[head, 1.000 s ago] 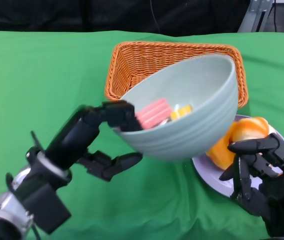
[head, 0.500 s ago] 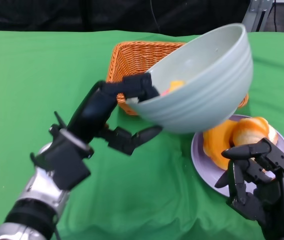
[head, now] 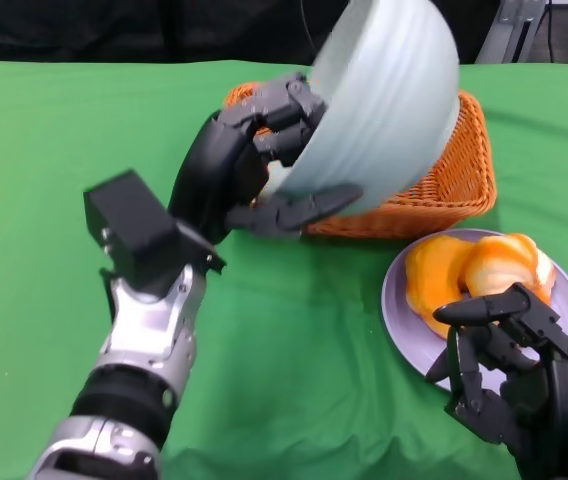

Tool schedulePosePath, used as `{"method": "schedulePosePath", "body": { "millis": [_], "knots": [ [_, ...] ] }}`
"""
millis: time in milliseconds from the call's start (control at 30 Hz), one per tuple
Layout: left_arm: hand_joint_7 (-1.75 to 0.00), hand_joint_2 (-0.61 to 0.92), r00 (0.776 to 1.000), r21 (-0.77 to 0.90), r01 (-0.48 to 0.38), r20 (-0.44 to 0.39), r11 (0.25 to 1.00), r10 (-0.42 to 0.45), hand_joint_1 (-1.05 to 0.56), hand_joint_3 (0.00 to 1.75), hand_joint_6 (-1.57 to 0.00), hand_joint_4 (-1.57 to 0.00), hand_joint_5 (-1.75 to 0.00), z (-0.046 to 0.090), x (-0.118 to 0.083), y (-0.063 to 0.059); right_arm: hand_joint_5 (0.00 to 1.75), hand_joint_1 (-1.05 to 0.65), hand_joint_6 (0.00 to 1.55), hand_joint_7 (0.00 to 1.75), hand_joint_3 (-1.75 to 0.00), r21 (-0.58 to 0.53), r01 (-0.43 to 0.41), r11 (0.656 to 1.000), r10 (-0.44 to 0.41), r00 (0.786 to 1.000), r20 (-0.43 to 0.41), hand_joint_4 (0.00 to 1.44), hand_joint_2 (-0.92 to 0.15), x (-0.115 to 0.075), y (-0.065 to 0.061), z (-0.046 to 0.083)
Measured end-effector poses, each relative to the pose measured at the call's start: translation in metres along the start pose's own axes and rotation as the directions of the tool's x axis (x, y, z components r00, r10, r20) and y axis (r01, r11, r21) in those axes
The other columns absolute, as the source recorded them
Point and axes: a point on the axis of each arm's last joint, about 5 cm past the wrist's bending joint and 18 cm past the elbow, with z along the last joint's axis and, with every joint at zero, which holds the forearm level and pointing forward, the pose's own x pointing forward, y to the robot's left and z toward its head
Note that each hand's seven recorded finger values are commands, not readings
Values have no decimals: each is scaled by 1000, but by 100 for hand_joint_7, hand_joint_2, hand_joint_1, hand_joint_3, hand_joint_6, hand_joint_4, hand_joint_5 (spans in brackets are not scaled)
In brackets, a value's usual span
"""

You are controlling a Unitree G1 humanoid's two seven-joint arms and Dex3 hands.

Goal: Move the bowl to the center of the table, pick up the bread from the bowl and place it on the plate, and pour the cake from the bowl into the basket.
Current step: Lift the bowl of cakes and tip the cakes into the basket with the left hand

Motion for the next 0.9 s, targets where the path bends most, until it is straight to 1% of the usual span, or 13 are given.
{"method": "schedulePosePath", "body": {
  "millis": [67,200,300,400,567,667,767,900],
  "knots": [
    [-160,60,1000,-39,-17,-26,999,16,-12,106,-65,-73,-175,-2,4,-1,157,-3,72,125,-100,1,-4,1000,4,1000,2,82,-63,0,0,-1],
    [-158,58,996,-98,-51,-75,994,43,-9,109,-65,-73,-175,-7,5,-4,157,-4,72,124,-100,1,-6,1000,6,1000,-4,82,-63,-1,0,-3],
    [-157,58,994,-98,-62,-100,993,52,-7,111,-67,-73,-175,-9,5,-4,156,-4,72,124,-99,3,-4,1000,4,1000,-10,83,-63,-1,0,-4],
    [-153,59,993,-69,-63,-106,996,55,-9,110,-69,-73,-175,-10,4,-4,155,-4,72,123,-97,3,-4,1000,4,1000,-10,83,-65,-1,0,-4],
    [-151,58,992,-58,-59,-118,997,51,-6,112,-73,-75,-175,-12,3,-4,156,-5,71,124,-95,-2,-11,1000,11,1000,0,83,-65,-1,0,-4],
    [-151,58,992,-60,-52,-114,997,45,-8,113,-72,-75,-175,-11,5,-3,156,-5,71,125,-95,-1,-14,1000,14,1000,-1,84,-64,0,0,-6],
    [-152,61,993,-72,-37,-114,997,29,-9,107,-71,-74,-175,-11,6,-3,155,-5,70,125,-95,-2,-17,1000,17,1000,-10,83,-64,0,0,-7],
    [-155,59,993,-118,-22,-116,993,8,-11,106,-69,-73,-175,-11,10,-3,154,-5,69,123,-95,-4,-23,1000,23,1000,-10,83,-64,0,0,-9]
  ]
}}
